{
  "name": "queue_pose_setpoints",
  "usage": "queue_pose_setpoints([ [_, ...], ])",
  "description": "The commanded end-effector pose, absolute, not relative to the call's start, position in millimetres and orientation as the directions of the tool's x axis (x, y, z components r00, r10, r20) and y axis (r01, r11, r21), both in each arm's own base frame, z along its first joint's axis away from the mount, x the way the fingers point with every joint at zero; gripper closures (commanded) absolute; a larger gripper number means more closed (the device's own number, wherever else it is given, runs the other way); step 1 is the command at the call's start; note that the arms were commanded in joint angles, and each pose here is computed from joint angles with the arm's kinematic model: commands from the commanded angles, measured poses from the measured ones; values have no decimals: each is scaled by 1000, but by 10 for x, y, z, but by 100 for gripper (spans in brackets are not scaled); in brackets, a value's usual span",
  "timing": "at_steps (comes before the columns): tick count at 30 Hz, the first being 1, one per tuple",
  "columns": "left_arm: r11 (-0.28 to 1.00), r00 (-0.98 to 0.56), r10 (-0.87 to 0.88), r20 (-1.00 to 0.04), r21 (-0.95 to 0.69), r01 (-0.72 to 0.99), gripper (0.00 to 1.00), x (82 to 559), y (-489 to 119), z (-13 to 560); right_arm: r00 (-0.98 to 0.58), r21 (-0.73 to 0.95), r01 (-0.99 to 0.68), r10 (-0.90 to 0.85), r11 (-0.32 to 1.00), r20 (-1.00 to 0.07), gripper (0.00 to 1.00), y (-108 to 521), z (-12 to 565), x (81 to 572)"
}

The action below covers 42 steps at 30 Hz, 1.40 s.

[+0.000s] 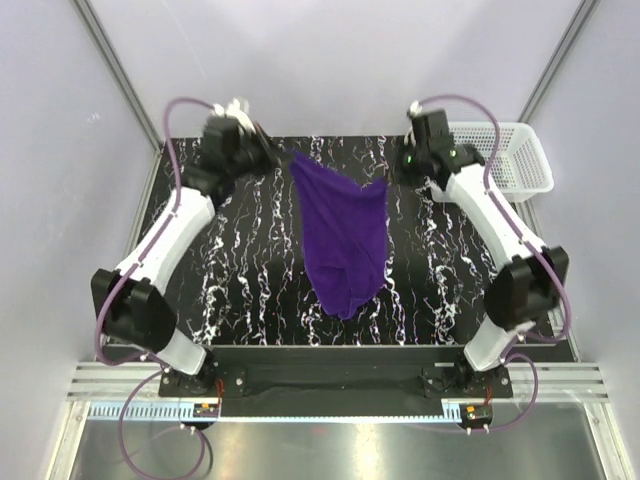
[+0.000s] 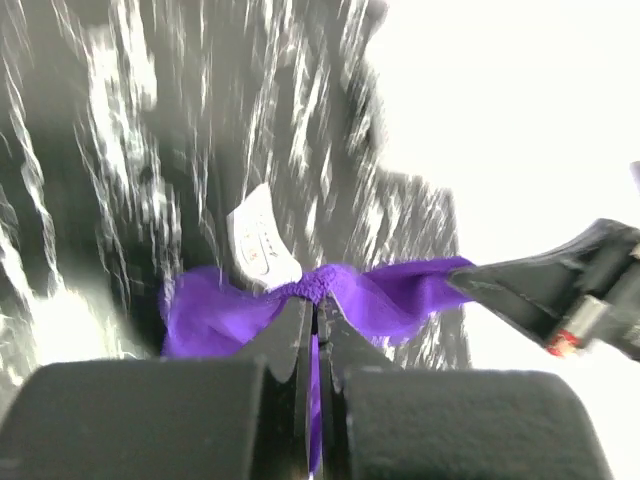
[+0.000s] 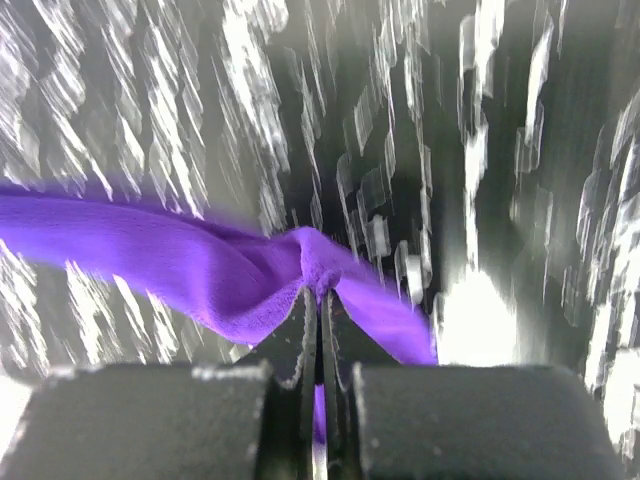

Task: Roll the towels
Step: Flatten the towel

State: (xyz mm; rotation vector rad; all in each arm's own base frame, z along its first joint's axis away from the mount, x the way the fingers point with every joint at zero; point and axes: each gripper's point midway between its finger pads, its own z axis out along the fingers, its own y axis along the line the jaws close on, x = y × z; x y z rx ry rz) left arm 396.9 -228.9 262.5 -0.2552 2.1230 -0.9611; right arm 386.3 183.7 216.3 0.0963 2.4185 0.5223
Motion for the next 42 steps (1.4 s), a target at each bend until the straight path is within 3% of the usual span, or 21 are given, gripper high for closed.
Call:
queue_pose_setpoints([
  [1,684,-631,-438,-641,-693,228,100,4388,-2138,3251,-676,414,-149,213,898,-706,100,1791,2929,4482],
  [2,677,-618,-431,-657,-689,260,100,4493,-2131,3395,-720,404,-132,192,905,-667,100,1825,2751,4622],
  [3,668,-591,-433,-681,-682,296,100,4637,-2118,3709,-630,399,-202,193,894,-752,100,1860,3302,4769],
  [4,672,-571,-431,-699,-671,314,100,4683,-2101,3886,-637,394,-202,185,897,-748,100,1897,3258,4906],
  [6,669,-475,-426,-770,-622,408,100,4653,-2051,4493,-550,388,-274,188,880,-814,100,1922,3826,4872],
  [9,671,-379,-437,-815,-577,467,100,4449,-1908,4959,-505,395,-320,198,861,-840,100,1933,4095,4744],
  [10,667,-381,-438,-814,-579,469,100,4396,-1879,4972,-466,396,-344,212,851,-859,100,1890,4331,4544],
  [12,652,-400,-434,-807,-588,479,100,4189,-1833,4912,-518,428,-345,211,836,-829,100,1936,4039,4458],
  [13,647,-399,-430,-810,-585,489,100,4100,-1829,4884,-477,435,-379,230,817,-848,100,1901,4263,4199],
  [14,646,-412,-421,-808,-586,489,100,3893,-1806,4756,-518,464,-365,239,807,-822,100,1931,3972,4173],
  [16,648,-394,-417,-819,-572,503,100,3705,-1770,4691,-494,485,-427,252,763,-832,100,1945,4124,3774],
  [17,658,-441,-400,-804,-586,472,100,3630,-1755,4394,-532,503,-416,246,757,-810,100,1975,3876,3686],
  [22,671,-365,-406,-838,-545,503,100,2857,-1567,4442,-457,463,-535,218,707,-862,100,2109,4068,2825],
  [26,675,-362,-397,-844,-535,508,100,2649,-1525,4595,-394,463,-554,272,691,-878,100,2004,4359,2636],
  [35,641,-226,-417,-880,-461,614,100,2858,-1611,5627,-134,276,-531,242,801,-961,100,1828,5385,3043],
  [38,626,-235,-433,-870,-478,616,100,3146,-1670,5727,-106,240,-499,216,832,-971,100,1872,5494,3355],
  [42,614,-260,-454,-852,-511,602,100,3634,-1716,5589,-174,228,-468,164,854,-971,100,2071,5209,3945],
])
